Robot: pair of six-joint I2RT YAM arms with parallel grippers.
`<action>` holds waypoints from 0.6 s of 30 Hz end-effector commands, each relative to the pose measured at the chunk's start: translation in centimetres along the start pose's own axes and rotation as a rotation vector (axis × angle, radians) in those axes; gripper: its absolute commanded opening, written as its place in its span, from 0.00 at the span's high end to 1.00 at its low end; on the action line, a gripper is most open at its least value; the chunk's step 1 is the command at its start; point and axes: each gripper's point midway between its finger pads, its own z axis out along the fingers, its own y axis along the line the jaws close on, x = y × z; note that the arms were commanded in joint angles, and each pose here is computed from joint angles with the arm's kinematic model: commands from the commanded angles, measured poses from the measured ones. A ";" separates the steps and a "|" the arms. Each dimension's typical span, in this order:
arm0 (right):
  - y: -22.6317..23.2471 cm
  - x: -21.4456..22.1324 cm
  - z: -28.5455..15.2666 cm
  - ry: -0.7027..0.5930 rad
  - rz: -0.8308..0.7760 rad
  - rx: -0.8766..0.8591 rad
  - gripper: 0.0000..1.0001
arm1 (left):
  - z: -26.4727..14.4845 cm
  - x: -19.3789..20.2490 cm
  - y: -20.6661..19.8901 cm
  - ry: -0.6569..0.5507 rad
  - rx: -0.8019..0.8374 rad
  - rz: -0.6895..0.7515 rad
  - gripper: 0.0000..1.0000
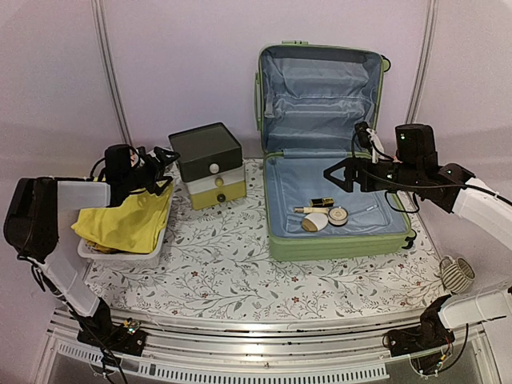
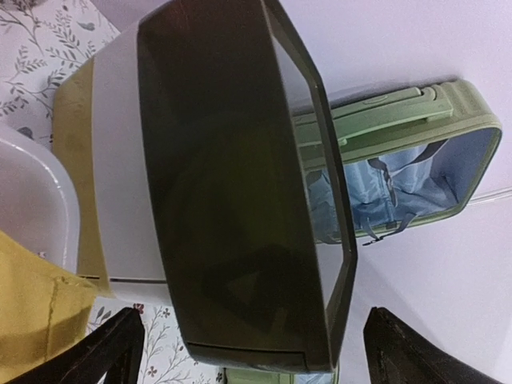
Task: Open, take out, and arrange the luggage
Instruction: Adjust the storage box at the center of the board.
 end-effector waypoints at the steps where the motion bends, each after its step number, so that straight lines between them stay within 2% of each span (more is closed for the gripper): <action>1: 0.4 -0.6 -0.7 -0.022 0.007 -0.013 0.01 | 0.5 -0.2 -0.7 0.016 0.078 -0.001 0.03; 18: 0.2 -0.7 -0.5 -0.019 -0.002 -0.005 0.01 | 2.9 -0.3 -0.4 0.061 0.113 -0.073 0.08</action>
